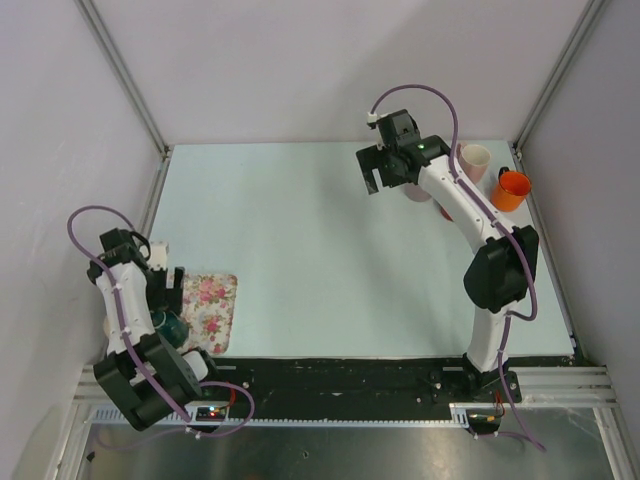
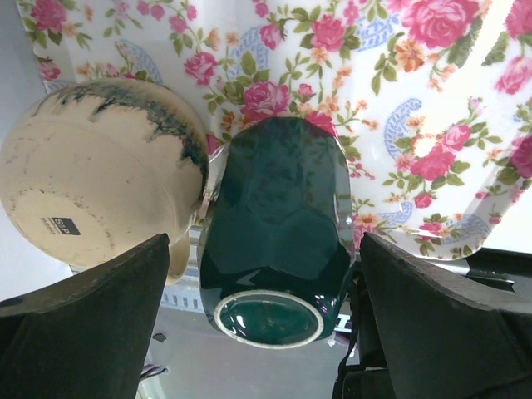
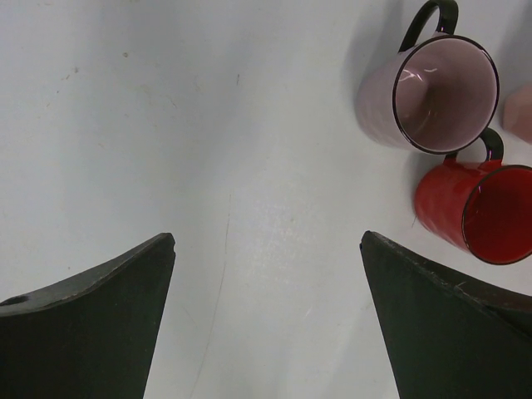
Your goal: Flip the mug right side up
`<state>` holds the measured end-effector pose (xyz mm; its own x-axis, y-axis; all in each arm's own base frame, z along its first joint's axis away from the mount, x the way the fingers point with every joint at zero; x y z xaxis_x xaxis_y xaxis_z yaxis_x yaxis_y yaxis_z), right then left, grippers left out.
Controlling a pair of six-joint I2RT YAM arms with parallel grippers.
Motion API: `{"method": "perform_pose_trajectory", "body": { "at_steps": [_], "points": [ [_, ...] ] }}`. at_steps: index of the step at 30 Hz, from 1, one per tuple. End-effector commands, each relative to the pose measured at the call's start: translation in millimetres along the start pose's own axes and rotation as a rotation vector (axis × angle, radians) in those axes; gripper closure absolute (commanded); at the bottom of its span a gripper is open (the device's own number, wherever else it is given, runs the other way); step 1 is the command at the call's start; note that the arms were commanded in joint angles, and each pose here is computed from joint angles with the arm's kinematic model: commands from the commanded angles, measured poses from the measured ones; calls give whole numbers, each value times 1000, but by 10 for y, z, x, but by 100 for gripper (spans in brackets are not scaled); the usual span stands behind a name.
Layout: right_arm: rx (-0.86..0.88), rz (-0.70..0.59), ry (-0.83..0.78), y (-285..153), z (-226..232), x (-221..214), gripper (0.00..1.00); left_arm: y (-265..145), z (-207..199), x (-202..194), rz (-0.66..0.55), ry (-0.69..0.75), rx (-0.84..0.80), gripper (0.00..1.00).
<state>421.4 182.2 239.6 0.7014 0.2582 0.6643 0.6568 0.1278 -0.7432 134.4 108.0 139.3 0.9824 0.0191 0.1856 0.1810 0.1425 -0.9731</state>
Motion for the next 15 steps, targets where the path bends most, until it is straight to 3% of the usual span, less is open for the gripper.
{"method": "perform_pose_trajectory", "body": {
  "at_steps": [1, 10, 13, 15],
  "points": [
    [-19, -10, -11, -50, -66, 15, 1, 89, 63, -16, 6, -38, 17, 1],
    [-13, 7, -17, 12, -59, -16, 1, 275, -65, -83, 60, -34, -85, 22],
    [-11, 15, -18, 39, -54, -27, 1, 305, -106, -74, 63, -42, -117, 48],
    [-9, 16, -22, 44, -50, -28, 1, 303, -125, -60, 53, -45, -130, 71]
  ]
}}
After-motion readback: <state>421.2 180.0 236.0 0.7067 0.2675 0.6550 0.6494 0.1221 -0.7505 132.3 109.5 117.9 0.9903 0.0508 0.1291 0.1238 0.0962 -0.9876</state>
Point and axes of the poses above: each gripper's point midway between its finger pads, its own y axis out along the fingers, its own z axis along the line the jaws close on, x = y × z, the point moved 4 cm from there along -y, back along the fingers, and after that the axes turned 3 degrees about y, right-handed, at the moved point
